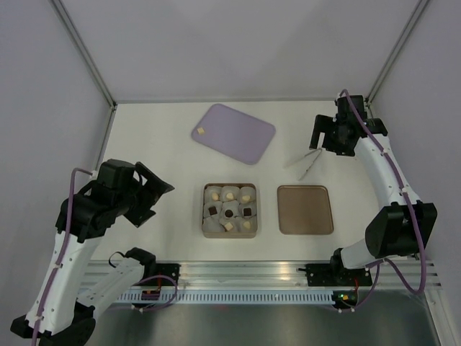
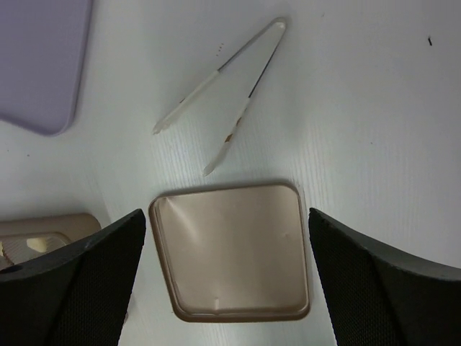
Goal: Pack the chocolate
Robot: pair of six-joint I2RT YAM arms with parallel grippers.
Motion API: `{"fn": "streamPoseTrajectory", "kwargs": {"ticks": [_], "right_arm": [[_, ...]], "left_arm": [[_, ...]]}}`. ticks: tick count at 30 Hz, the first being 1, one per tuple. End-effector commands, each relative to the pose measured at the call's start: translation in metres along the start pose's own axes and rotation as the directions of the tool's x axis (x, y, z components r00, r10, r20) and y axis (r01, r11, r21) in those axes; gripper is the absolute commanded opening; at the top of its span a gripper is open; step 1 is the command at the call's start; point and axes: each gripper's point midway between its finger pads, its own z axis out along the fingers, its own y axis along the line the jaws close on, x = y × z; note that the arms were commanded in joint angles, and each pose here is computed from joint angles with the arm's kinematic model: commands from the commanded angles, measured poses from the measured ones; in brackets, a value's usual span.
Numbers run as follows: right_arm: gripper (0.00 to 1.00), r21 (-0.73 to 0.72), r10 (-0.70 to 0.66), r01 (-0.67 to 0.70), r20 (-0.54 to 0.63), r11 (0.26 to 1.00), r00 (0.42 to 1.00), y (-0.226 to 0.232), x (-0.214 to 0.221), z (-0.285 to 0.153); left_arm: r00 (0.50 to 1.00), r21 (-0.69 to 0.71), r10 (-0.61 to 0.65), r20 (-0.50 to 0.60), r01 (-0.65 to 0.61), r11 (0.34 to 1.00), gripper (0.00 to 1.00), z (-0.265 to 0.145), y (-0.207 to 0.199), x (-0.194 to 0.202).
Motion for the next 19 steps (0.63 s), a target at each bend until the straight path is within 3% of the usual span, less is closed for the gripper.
{"fn": "streamPoseTrajectory", "kwargs": {"ticks": [1, 7, 14, 19], "right_arm": [[0.98, -0.094, -0.057, 0.06, 0.038, 0.994, 0.998, 0.018, -0.002, -0.009], [0.98, -0.104, -0.001, 0.021, 0.196, 0.994, 0.981, 0.02, -0.024, -0.044], [0.98, -0.122, 0.048, -0.023, 0.2, 0.992, 0.979, 0.021, -0.02, -0.056], [0.98, -0.114, 0.084, -0.054, 0.275, 0.992, 0.958, 0.013, -0.02, -0.075]], "left_arm": [[0.998, -0.091, 0.032, -0.059, -0.037, 0.995, 0.99, -0.017, 0.03, 0.014], [1.0, -0.094, 0.028, -0.006, -0.028, 0.995, 1.0, -0.023, 0.045, 0.01], [0.999, -0.096, 0.042, 0.01, -0.041, 0.995, 1.0, -0.022, 0.056, 0.011], [0.997, -0.116, 0.079, -0.009, -0.079, 0.99, 0.99, -0.018, 0.06, 0.013]]}}
